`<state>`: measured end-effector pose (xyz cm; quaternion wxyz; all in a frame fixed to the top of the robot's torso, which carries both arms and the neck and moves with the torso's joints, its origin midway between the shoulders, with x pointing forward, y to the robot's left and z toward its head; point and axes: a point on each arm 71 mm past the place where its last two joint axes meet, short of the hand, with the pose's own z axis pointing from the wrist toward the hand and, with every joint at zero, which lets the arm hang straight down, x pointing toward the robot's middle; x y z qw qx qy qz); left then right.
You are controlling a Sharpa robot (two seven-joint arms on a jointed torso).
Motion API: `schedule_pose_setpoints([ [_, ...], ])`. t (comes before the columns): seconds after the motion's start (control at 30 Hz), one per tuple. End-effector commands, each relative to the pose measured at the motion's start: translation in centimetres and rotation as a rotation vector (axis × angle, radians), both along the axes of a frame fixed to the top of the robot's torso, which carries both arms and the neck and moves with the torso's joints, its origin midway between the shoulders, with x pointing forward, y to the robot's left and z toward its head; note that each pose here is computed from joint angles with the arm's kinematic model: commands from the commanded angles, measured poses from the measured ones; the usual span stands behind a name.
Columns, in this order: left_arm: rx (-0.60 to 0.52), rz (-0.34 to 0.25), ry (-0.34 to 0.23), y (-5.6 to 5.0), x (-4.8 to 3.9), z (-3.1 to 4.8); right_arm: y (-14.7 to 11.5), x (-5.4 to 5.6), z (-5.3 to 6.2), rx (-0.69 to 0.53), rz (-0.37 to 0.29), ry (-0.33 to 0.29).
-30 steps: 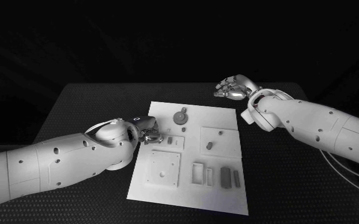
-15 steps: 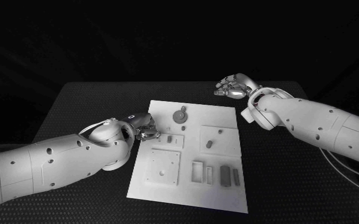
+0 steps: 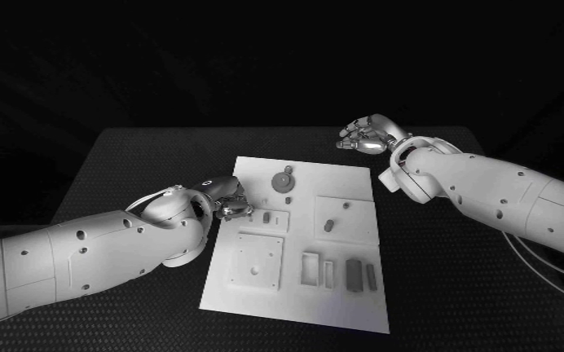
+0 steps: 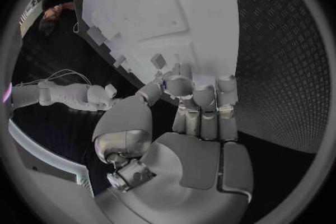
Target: Assemble the parts on the task board
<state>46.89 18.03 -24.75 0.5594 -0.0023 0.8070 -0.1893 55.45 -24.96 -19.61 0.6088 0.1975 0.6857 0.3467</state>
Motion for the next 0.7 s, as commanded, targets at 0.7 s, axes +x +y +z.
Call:
schedule_pose_setpoints([
  [0.7, 0.022, -0.036, 0.006, -0.71, -0.17, -0.8, 0.16, -0.03, -0.05, -0.002, 0.017, 0.004],
])
